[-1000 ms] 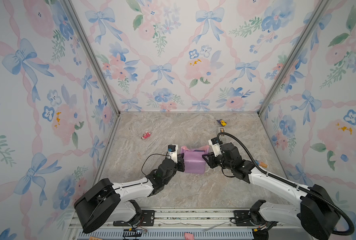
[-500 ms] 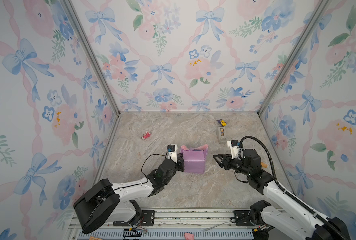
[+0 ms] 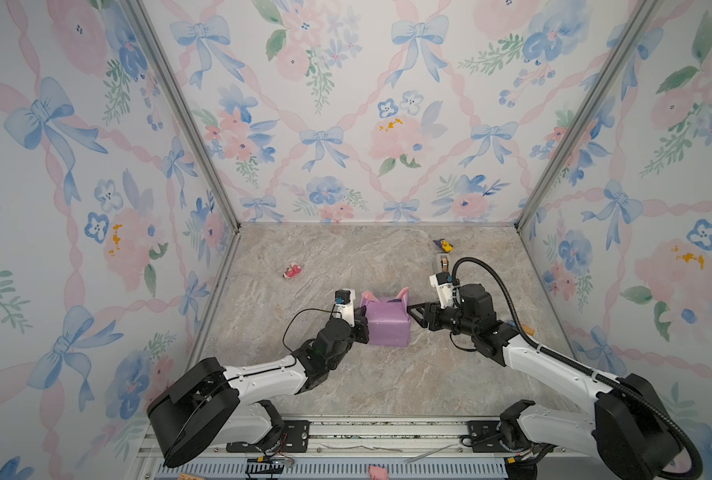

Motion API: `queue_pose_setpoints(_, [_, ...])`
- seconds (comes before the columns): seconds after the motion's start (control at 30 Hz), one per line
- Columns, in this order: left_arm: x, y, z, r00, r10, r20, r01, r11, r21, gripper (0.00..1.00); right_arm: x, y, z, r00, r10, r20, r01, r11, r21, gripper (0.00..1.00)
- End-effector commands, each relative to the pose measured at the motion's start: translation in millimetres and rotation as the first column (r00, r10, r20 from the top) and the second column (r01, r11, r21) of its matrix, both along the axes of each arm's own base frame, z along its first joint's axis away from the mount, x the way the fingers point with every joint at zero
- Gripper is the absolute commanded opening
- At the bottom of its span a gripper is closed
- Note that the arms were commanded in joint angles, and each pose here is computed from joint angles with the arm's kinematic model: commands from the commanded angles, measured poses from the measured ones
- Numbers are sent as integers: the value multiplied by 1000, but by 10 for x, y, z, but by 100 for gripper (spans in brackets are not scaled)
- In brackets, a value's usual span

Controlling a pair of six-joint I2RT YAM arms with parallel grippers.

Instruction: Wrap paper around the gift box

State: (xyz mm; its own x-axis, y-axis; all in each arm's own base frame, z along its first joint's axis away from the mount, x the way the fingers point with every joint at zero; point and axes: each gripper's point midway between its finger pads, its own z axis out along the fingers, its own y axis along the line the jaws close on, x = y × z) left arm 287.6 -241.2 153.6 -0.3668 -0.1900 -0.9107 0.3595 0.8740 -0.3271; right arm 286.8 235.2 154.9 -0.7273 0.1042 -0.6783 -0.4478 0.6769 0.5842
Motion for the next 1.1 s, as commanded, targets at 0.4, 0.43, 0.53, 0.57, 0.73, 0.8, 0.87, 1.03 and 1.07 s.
queue_pose_setpoints(0.4, [59, 68, 127, 998, 58, 18, -58, 998, 2, 26, -102, 44, -344, 993, 107, -46, -112, 984, -135, 57])
queue_pose_setpoints(0.43, [68, 51, 122, 998, 53, 18, -54, 999, 9, 26, -101, 46, -364, 992, 112, -51, -119, 982, -146, 57])
queue_pose_setpoints(0.53, [96, 4, 117, 999, 45, 14, -45, 999, 14, 28, -115, 61, -457, 987, 140, -79, -152, 973, -176, 58])
queue_pose_setpoints(0.57, [104, -14, 120, 999, 39, 12, -39, 999, 13, 28, -119, 62, -495, 985, 148, -91, -163, 968, -189, 58])
queue_pose_setpoints(0.73, [122, -4, 74, 999, 48, 1, -48, 998, 29, 17, -60, 102, -271, 984, 165, -67, -172, 978, -115, 60])
queue_pose_setpoints(0.8, [109, 29, 40, 998, 56, -3, -56, 998, 40, 14, -31, 94, -30, 986, 165, -28, -166, 985, -42, 61])
queue_pose_setpoints(0.87, [107, 45, 27, 998, 62, -5, -62, 997, 46, 13, -32, 44, 154, 987, 160, 1, -160, 987, 15, 61])
queue_pose_setpoints(1.03, [96, 65, 1, 998, 65, -11, -64, 997, 51, 12, 50, -232, 388, 998, 51, 36, -54, 993, 103, 62])
queue_pose_setpoints(1.07, [96, 71, 6, 998, 67, -11, -67, 997, 49, 12, 94, -281, 364, 1000, 12, 26, -14, 996, 84, 62])
